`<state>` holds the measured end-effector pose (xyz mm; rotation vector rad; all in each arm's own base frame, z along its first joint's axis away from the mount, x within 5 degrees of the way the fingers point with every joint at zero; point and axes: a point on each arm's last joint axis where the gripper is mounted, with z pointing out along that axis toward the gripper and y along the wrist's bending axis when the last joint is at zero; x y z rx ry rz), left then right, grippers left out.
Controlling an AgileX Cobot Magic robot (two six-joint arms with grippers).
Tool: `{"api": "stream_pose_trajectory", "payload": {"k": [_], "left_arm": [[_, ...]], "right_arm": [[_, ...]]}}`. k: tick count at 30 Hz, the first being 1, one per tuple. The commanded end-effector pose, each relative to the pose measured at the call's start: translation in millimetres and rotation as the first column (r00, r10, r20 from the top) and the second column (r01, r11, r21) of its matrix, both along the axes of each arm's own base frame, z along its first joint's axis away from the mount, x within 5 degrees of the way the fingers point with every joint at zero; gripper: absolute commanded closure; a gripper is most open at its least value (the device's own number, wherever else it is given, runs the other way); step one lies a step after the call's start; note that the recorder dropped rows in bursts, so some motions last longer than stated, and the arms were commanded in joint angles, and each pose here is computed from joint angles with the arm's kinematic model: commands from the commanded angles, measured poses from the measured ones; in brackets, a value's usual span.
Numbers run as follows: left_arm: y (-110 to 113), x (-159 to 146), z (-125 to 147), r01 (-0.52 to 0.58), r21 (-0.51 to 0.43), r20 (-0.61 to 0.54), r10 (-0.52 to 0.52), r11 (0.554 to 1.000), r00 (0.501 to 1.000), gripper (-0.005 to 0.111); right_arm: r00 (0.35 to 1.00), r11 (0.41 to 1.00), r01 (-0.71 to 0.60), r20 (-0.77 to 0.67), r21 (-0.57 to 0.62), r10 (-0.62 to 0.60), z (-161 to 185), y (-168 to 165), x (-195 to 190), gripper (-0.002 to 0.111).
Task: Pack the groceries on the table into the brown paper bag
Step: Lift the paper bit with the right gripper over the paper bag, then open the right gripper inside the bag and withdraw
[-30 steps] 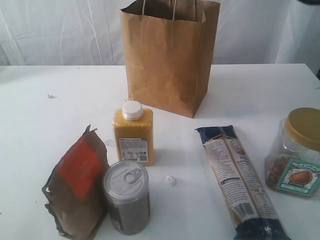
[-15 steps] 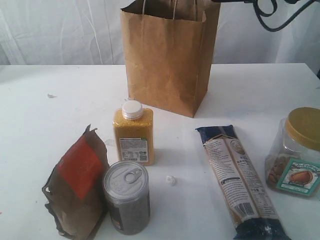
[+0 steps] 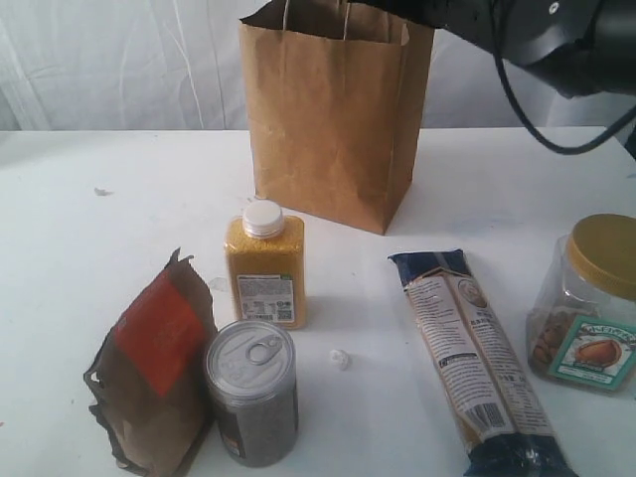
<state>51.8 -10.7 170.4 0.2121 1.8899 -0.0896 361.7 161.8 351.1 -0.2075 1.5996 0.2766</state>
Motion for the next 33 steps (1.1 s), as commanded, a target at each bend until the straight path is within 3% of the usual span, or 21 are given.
{"api": "stream_pose_trajectory", "payload": {"k": [1,5,11,19,24,27,33], "left_arm": [[0,0,-1,0.006,0.000,0.001,-0.006,1.000,1.000,0.107],[0,0,-1,0.006,0.000,0.001,-0.006,1.000,1.000,0.107],[0,0,-1,0.006,0.000,0.001,-0.006,1.000,1.000,0.107],[0,0,-1,0.006,0.000,0.001,-0.006,1.000,1.000,0.107],[0,0,-1,0.006,0.000,0.001,-0.006,1.000,1.000,0.107],[0,0,-1,0.006,0.000,0.001,-0.006,1.000,1.000,0.107],[0,0,-1,0.006,0.000,0.001,-0.006,1.000,1.000,0.107]], "right_arm": [[0.983,0.997,0.077,0.167,-0.009,-0.074,4,0,-9,0.108],[0.981,0.998,0.058,0.184,0.010,-0.059,-3,5,-3,0.108],[0.983,0.997,0.037,0.183,-0.070,-0.024,-29,15,10,0.108],[0.947,0.995,0.086,0.305,0.049,-0.097,-22,11,12,0.108],[0.968,0.997,0.070,0.241,0.019,-0.073,-38,15,18,0.108],[0.993,1.000,0.020,0.115,-0.012,-0.019,-48,22,24,0.107],[0.998,1.000,-0.012,0.065,-0.022,0.013,-48,32,36,0.090]]}}
